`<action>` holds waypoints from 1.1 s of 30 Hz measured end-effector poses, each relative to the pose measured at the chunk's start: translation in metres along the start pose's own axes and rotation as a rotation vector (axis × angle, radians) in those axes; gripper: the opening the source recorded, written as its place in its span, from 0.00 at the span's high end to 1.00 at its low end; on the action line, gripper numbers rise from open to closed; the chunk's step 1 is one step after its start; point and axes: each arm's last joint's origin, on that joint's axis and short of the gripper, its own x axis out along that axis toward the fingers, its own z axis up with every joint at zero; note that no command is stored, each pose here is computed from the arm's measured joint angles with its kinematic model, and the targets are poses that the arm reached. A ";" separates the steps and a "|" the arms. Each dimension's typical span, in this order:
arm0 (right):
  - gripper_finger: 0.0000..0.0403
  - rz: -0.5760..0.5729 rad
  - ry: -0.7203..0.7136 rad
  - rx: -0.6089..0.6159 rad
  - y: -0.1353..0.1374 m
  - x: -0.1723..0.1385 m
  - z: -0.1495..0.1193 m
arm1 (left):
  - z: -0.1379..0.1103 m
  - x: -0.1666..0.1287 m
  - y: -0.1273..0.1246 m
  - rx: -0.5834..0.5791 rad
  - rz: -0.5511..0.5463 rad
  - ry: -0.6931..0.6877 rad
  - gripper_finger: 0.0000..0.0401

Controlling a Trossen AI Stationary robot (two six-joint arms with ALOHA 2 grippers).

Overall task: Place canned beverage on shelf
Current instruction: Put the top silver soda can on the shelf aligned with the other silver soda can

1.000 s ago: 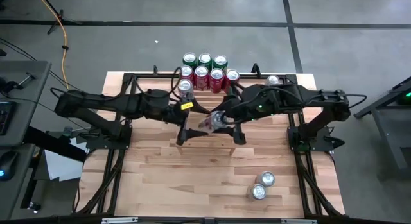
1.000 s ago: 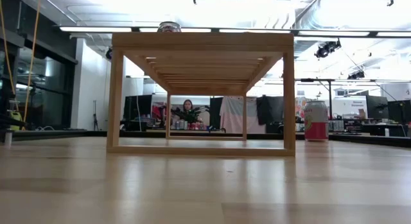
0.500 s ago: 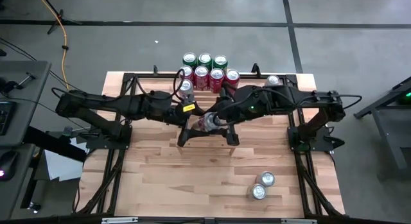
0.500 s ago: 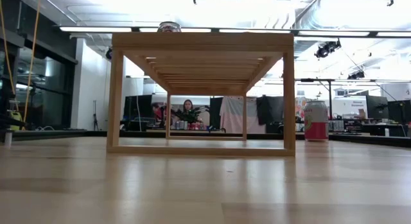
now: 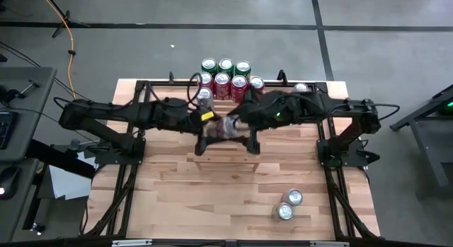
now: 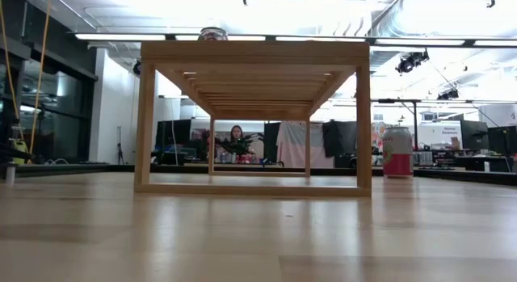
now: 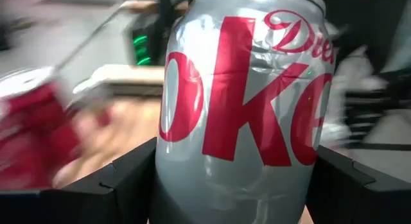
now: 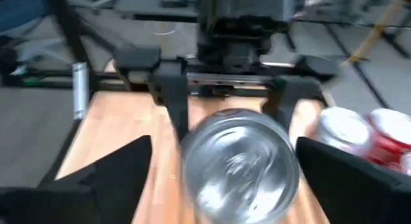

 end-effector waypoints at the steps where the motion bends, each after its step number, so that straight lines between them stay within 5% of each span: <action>1: 0.06 -0.023 0.000 0.009 -0.002 -0.004 0.000 | -0.001 -0.003 0.003 0.002 0.038 0.009 0.27; 9: 0.04 -0.145 0.040 0.054 -0.015 -0.040 -0.004 | 0.000 -0.028 0.017 -0.034 0.109 -0.013 0.27; 20: 0.04 -0.161 0.097 0.170 -0.017 -0.031 -0.052 | -0.045 -0.010 0.016 -0.297 -0.023 -0.394 0.27; 33: 0.04 -0.065 -0.543 0.451 -0.019 0.006 -0.094 | -0.050 0.000 0.015 -0.325 -0.026 -0.451 0.27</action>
